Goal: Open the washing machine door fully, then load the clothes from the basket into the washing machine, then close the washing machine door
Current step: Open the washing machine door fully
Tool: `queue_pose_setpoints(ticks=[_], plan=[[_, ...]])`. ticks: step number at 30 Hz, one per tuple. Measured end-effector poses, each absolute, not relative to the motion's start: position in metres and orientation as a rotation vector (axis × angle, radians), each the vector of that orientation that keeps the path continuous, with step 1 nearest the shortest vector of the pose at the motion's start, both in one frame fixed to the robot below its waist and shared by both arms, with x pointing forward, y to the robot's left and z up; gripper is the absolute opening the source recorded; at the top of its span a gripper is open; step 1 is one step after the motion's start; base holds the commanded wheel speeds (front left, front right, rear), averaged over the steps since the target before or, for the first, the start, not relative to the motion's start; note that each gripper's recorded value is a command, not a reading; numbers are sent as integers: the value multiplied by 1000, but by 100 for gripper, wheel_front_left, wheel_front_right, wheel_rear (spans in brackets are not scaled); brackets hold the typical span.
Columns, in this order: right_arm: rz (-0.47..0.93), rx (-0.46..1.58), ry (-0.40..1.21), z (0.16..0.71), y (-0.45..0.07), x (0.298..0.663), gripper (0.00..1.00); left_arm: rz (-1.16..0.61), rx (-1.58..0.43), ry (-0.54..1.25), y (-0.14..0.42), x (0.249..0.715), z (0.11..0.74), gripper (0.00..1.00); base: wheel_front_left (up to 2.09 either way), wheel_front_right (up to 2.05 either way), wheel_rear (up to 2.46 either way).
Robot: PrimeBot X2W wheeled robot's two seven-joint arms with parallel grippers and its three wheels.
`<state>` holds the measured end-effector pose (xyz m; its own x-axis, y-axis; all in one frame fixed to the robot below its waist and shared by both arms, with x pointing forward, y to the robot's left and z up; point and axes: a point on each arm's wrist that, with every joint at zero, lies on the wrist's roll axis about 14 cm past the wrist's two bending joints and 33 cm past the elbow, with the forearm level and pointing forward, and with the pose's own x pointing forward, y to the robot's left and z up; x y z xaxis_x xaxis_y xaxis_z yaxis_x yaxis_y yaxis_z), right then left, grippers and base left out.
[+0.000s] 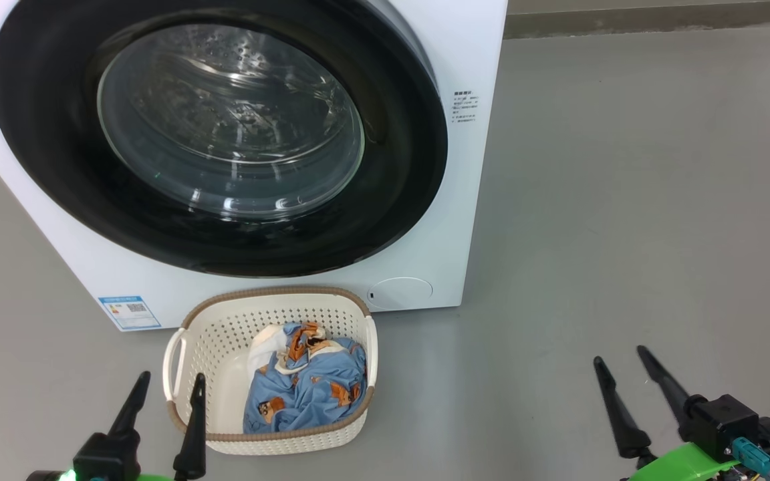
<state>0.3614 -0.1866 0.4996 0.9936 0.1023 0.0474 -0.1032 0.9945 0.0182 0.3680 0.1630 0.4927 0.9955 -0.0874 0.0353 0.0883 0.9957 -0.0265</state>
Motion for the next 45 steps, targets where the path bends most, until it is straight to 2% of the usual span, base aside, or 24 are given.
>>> queue_pose_setpoints(ticks=[6, 11, 16, 23, 27, 35, 45], plan=[[83, 66, -54, 501, -189, 362, 0, -84, -41, -35, 164, 368, 493, 100, 0, 0, 0], [-49, 394, -102, 507, -211, 361, 0, -80, -50, -33, 165, 367, 492, 100, 0, 0, 0], [-235, 856, -183, 502, -251, 354, 0, -76, -50, -32, 166, 366, 492, 100, 0, 0, 0], [-383, 1227, -267, 490, -290, 346, 0, -65, -61, -10, 169, 359, 484, 100, 0, 0, 0], [-420, 1288, -277, 485, -309, 344, 0, -62, -79, 2, 171, 356, 480, 100, 0, 0, 0], [-430, 1481, -255, 478, -337, 362, 0, -84, -83, 31, 165, 359, 471, 100, 0, 0, 0], [-192, 1543, -124, 498, -330, 454, 0, -88, -92, 44, 154, 387, 463, 100, 0, 0, 0]])
